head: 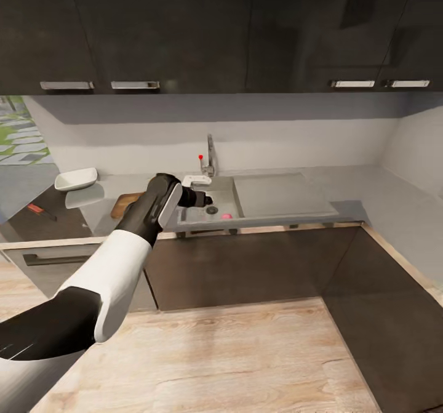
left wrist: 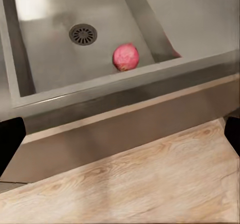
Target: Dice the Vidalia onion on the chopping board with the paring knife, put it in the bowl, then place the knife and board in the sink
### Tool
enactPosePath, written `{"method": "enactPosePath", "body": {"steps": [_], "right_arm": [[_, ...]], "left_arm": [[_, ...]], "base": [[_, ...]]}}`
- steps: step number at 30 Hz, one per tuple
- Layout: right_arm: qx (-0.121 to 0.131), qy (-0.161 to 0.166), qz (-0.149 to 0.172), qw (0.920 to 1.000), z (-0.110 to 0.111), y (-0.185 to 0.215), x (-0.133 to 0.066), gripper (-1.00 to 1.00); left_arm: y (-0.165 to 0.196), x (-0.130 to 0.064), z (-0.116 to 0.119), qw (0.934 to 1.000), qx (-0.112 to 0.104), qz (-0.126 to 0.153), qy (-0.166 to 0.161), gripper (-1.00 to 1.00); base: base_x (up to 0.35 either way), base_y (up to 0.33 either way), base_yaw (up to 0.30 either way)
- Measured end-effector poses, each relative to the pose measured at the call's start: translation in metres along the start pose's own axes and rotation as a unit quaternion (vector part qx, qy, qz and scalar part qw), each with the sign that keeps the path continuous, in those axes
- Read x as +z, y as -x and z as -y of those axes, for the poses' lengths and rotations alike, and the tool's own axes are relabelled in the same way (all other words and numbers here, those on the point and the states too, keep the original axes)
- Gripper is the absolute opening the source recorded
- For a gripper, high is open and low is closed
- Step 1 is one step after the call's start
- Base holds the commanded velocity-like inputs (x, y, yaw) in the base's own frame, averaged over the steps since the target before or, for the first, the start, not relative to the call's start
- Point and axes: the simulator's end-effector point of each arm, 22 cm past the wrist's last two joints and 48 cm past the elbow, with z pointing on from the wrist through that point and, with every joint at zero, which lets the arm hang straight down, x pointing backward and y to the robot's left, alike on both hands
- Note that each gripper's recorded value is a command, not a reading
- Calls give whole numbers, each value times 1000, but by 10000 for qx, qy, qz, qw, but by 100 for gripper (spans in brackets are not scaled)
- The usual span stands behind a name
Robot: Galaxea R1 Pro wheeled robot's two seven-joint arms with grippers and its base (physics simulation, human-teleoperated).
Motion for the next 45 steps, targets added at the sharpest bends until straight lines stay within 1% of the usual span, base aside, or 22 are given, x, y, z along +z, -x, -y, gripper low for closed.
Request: {"method": "enactPosePath", "body": {"steps": [3,7,13,24,33,38,45], "right_arm": [[1,3,12,10000,0,1,0,100],[3,4,21,10000,0,2,0,100],[8,1,27,10000,0,2,0,100],[2,-4,0,10000,1,-1,-1,100],[5,-6,-2,10000,1,-1,-1,100],[4,-8,-16,10000,1,-1,0,100],[1,-15,-72,10000,1,-5,-1,100]], "left_arm": [[0,1,0,10000,-28,-47,-21,100],[-13,7,-6,9997,-61,-234,19,100],[-17,7,-16,9996,-81,-273,82,100],[-19,8,-18,9995,-63,-300,109,100],[-23,9,-18,9994,-64,-326,116,100],[-28,12,-19,9992,-71,-372,116,100],[-65,28,-20,9978,-132,-647,92,100]], "base": [[0,0,-264],[0,0,-246],[44,0,-36],[305,-2,-2],[338,-74,0],[117,-31,0],[9,-2,0]]}}
